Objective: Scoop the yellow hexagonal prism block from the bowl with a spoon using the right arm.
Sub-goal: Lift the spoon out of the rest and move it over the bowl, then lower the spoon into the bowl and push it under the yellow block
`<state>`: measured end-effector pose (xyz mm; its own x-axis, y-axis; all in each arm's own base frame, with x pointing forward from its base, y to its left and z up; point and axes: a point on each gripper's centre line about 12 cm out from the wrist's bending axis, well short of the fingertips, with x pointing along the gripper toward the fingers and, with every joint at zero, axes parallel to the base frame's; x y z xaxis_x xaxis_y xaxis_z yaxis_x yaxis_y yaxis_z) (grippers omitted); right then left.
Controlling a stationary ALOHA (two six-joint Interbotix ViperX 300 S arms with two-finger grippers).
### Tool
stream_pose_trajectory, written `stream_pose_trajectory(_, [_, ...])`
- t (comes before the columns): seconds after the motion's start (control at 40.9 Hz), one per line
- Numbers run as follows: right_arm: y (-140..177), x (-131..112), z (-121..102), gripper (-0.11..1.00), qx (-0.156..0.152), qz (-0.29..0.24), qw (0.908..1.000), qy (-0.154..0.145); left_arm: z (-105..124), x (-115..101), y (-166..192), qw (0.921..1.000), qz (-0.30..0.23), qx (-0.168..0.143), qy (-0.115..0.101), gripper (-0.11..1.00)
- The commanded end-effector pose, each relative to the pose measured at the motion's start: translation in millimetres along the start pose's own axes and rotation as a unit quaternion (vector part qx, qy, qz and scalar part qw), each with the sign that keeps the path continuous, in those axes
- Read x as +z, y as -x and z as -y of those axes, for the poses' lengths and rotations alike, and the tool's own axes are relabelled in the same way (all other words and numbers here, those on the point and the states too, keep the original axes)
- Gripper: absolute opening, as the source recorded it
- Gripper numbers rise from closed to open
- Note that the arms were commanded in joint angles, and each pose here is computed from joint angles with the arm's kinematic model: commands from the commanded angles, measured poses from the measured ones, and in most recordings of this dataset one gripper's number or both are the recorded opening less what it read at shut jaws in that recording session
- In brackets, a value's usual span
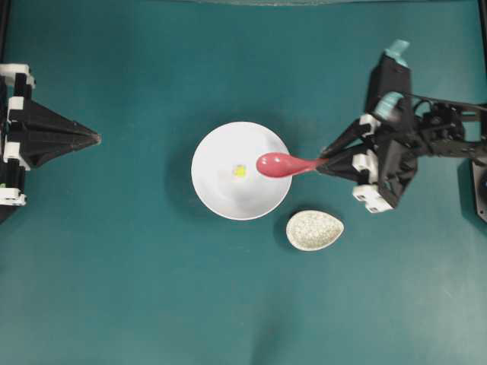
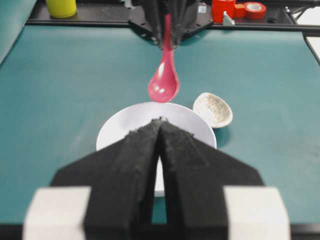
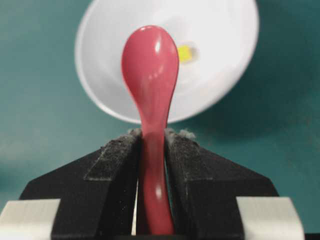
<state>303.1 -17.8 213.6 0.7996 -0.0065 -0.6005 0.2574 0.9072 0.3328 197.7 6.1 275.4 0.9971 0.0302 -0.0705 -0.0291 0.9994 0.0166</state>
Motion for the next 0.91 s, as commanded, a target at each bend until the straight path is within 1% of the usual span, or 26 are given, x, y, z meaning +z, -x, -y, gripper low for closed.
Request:
stream_pose_trajectory(0.0, [-2, 17, -4, 0.22, 0.002, -0.004, 1.0, -0.004, 0, 8, -2, 0.9999, 0.01, 0.001, -0.001, -0.01])
stream_pose_trajectory(0.22, [-22, 31, -3, 0.22, -0.006, -0.08, 0.9967, -0.015, 0, 6, -2, 1.0, 0.001, 0.001, -0.002, -0.01])
stream_pose_trajectory(0.318, [-31, 37, -2, 0.22, -0.01, -0.116, 0.993, -0.019, 0, 5, -2, 1.0, 0.0, 0.001, -0.002, -0.01])
stream_pose_trajectory(0.465, [-43, 45, 1, 0.22, -0.016, -0.156, 0.9873, -0.027, 0, 5, -2, 1.0, 0.0, 0.001, -0.001, -0.01])
stream_pose_trajectory(0.66, [-53, 52, 2, 0.22, -0.027, -0.187, 0.9818, -0.02, 0, 5, -2, 1.0, -0.001, 0.001, -0.001, -0.01])
stream_pose_trajectory(0.807, [-57, 52, 5, 0.22, -0.046, -0.203, 0.9781, -0.014, 0, 5, -2, 1.0, -0.003, 0.001, -0.001, -0.01])
stream_pose_trajectory(0.881, [-57, 51, 8, 0.22, -0.056, -0.207, 0.9767, -0.015, 0, 4, -2, 1.0, -0.005, 0.001, -0.002, -0.01])
